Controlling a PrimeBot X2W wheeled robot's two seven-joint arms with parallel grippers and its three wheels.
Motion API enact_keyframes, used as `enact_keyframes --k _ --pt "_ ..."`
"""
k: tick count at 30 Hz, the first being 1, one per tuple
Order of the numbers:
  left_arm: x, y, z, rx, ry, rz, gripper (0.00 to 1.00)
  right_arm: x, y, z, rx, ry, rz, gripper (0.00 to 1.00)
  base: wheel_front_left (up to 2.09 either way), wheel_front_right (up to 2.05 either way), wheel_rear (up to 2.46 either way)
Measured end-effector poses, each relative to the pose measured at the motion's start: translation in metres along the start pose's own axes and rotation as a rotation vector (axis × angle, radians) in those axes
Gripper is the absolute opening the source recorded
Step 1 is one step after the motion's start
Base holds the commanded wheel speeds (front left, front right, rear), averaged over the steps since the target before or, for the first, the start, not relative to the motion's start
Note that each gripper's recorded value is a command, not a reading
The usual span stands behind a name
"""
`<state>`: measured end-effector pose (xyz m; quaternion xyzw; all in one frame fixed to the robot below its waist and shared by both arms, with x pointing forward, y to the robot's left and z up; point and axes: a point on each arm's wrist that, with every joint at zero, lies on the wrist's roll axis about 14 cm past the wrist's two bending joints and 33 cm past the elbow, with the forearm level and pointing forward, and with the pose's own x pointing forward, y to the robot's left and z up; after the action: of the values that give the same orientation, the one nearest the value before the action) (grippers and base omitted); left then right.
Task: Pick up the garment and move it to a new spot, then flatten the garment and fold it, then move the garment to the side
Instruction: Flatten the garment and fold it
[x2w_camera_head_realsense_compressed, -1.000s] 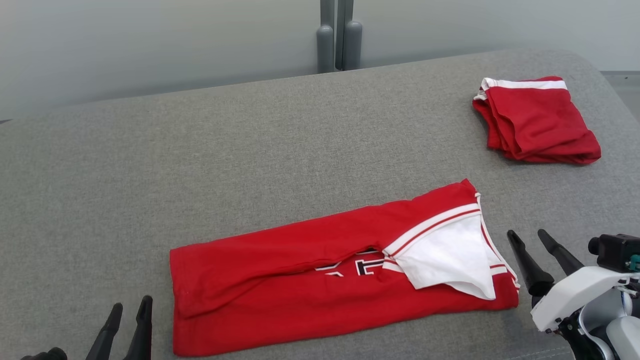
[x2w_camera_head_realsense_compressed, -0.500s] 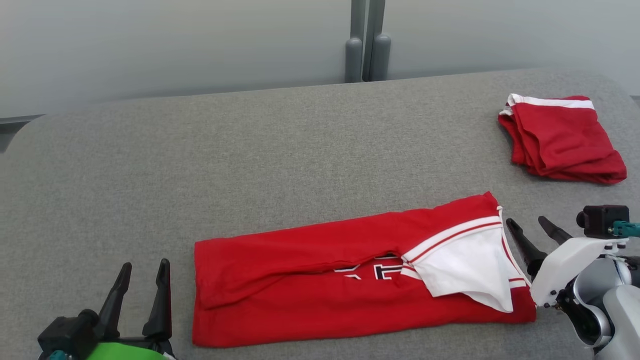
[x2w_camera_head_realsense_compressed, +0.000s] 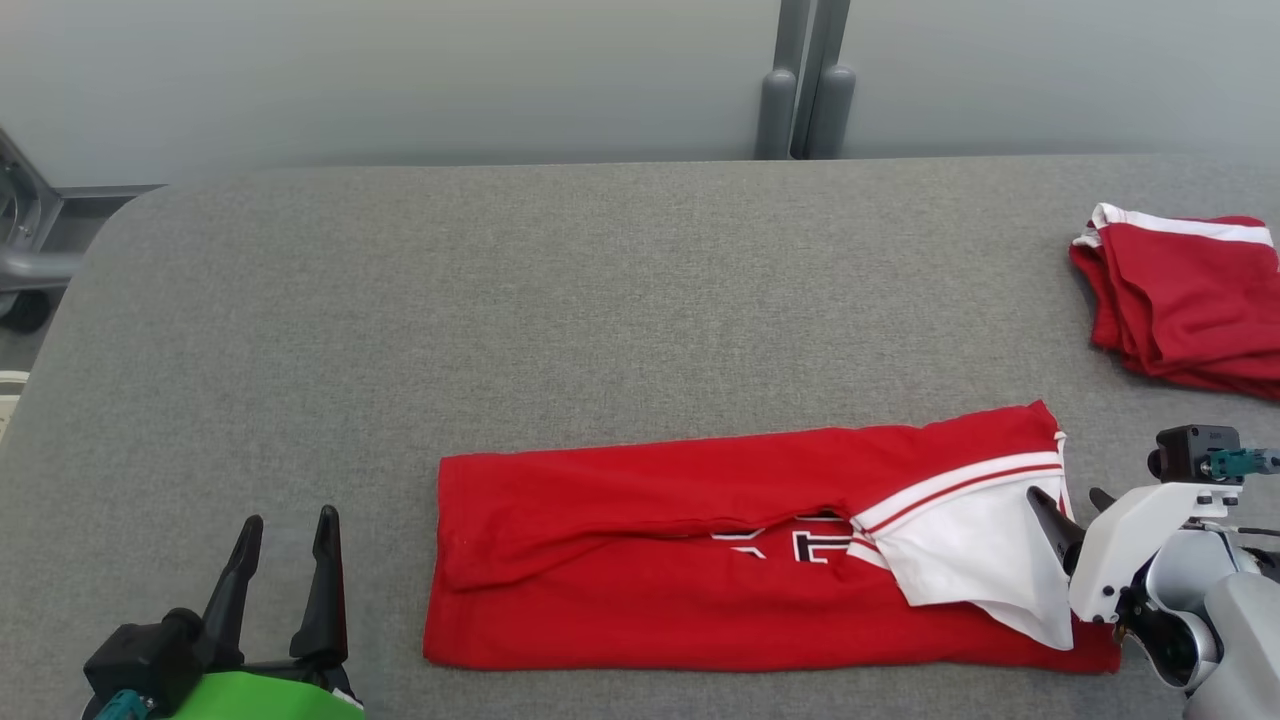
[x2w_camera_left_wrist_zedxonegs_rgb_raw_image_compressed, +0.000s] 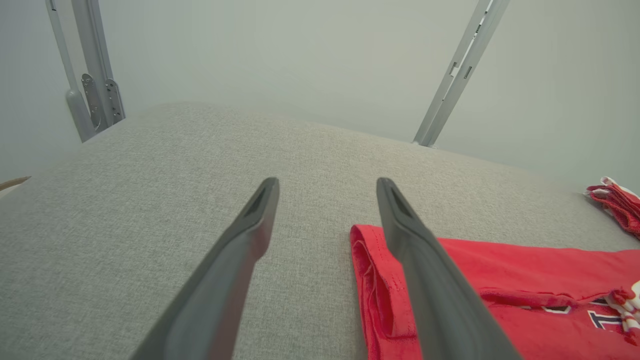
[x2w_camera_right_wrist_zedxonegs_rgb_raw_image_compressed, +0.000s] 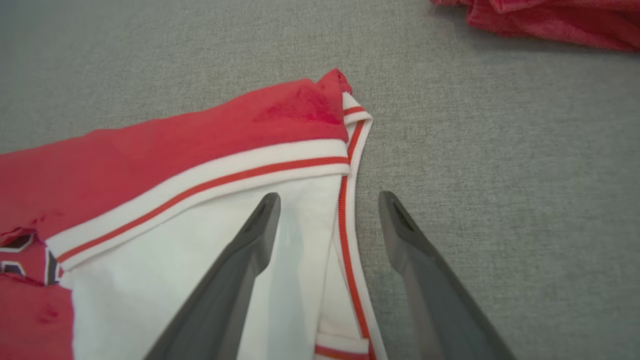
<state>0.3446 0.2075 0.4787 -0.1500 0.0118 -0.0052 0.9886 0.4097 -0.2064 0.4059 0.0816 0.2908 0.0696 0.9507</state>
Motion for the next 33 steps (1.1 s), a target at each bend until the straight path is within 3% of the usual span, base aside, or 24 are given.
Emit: enact_keyframes --k 9,18,19,20,21,22,23,24,25,33 --pt "-0.005 0.011 -0.001 -0.008 -0.002 0.036 1.00 0.011 0.012 -0.022 0.069 0.100 0.033 1.00 0.00 0.00 0.00" --pt "-0.005 0.012 -0.004 -0.012 0.004 0.040 1.00 0.015 0.015 -0.034 -0.021 0.170 0.038 1.00 0.00 0.00 0.00" --pt "-0.005 0.012 -0.004 -0.010 0.005 0.040 1.00 0.016 0.015 -0.035 -0.052 0.177 0.036 0.87 0.00 0.00 0.00" --pt "-0.005 0.012 -0.005 -0.010 0.006 0.037 1.00 0.016 0.014 -0.036 -0.086 0.182 0.031 0.49 0.00 0.00 0.00" --pt "-0.005 0.011 -0.005 -0.011 0.008 0.037 1.00 0.017 0.014 -0.036 -0.110 0.186 0.027 0.38 0.00 0.00 0.00" --pt "-0.005 0.011 -0.006 -0.011 0.009 0.037 1.00 0.018 0.014 -0.036 -0.124 0.185 0.025 0.38 0.00 0.00 0.00" --pt "-0.004 0.011 -0.006 -0.012 0.011 0.035 1.00 0.019 0.014 -0.036 -0.137 0.183 0.023 0.10 0.00 0.00 0.00" --pt "-0.004 0.011 -0.007 -0.013 0.012 0.035 1.00 0.020 0.015 -0.035 -0.146 0.180 0.022 0.10 0.00 0.00 0.00" --pt "-0.004 0.011 -0.007 -0.014 0.012 0.036 1.00 0.021 0.017 -0.033 -0.151 0.173 0.023 0.00 0.00 0.00 0.00" --pt "-0.001 0.008 -0.007 -0.013 0.010 0.025 1.00 0.019 0.015 -0.017 -0.138 0.118 0.010 0.00 0.00 0.00 0.00"
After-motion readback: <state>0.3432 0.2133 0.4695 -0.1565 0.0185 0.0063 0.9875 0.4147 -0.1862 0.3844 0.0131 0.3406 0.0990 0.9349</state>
